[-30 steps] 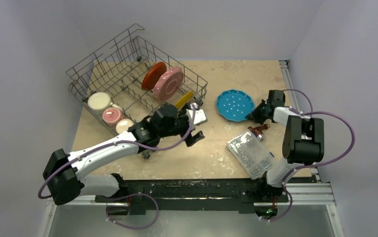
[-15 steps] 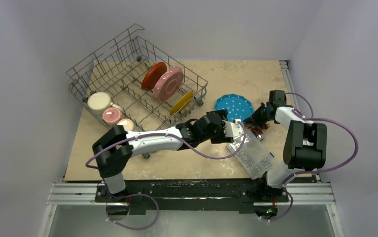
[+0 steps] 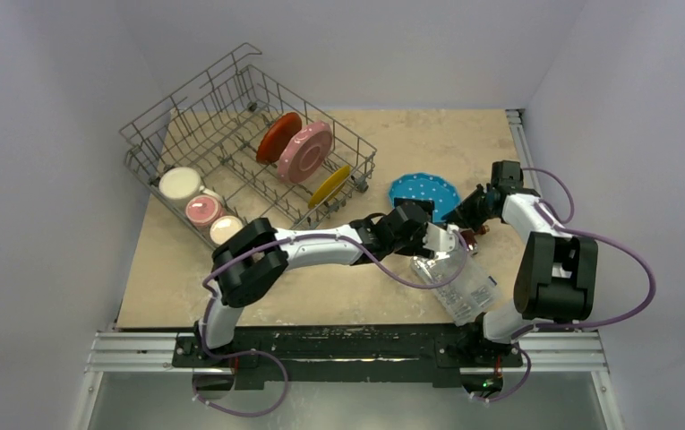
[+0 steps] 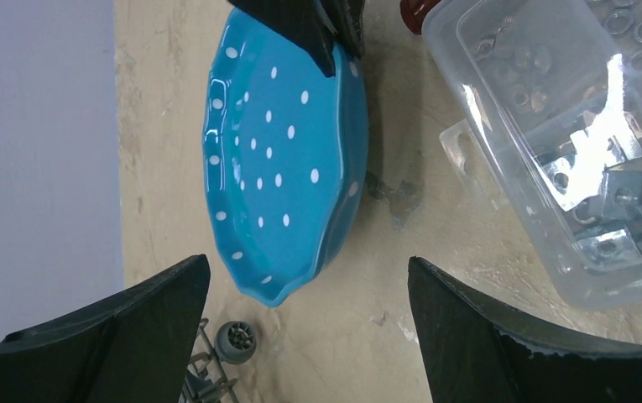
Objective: Load the mixed dishes into the dish rack
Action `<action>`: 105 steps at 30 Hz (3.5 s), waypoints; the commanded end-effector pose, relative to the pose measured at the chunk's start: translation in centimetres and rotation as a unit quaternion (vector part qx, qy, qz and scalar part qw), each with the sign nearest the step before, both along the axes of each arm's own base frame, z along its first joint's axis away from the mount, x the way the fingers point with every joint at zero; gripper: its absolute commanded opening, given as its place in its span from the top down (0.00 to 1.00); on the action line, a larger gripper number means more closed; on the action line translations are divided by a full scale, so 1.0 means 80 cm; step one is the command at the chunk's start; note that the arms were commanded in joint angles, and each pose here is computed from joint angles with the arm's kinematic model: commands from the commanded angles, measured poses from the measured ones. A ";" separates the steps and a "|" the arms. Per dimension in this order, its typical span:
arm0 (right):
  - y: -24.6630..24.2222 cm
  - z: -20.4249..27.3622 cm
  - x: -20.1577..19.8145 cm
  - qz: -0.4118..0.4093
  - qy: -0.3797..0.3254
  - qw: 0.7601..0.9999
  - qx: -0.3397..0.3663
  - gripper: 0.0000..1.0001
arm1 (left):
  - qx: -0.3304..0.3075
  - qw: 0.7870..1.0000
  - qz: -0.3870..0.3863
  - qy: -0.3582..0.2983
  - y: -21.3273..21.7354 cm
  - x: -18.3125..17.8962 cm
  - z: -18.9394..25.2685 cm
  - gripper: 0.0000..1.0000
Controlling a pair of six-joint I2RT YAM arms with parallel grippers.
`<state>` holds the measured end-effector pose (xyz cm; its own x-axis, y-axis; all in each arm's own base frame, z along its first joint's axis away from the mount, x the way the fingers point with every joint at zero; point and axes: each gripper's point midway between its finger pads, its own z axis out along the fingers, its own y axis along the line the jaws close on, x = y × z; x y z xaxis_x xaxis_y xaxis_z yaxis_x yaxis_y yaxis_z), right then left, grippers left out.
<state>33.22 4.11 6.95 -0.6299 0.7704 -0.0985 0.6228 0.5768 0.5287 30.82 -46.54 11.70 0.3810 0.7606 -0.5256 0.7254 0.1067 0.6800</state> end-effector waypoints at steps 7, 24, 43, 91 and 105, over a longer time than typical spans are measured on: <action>0.018 0.090 0.036 0.014 -0.103 0.994 0.045 1.00 | 0.040 0.998 -0.008 -0.053 -0.031 0.033 -0.017 0.15; 0.022 0.099 0.023 0.016 -0.105 0.993 0.050 1.00 | 0.035 0.986 0.048 -0.153 -0.050 0.080 0.013 0.82; -0.019 0.291 0.002 0.049 -0.368 0.906 -0.202 0.01 | -0.136 0.983 0.065 -0.110 -0.021 0.033 0.182 1.00; -0.027 0.228 0.038 0.031 -0.237 0.947 -0.215 0.01 | -0.436 0.885 0.139 0.079 0.489 0.172 0.444 1.00; -0.011 0.156 0.051 0.077 -0.147 0.965 -0.202 0.01 | -0.383 0.903 0.123 0.149 0.513 0.247 0.359 1.00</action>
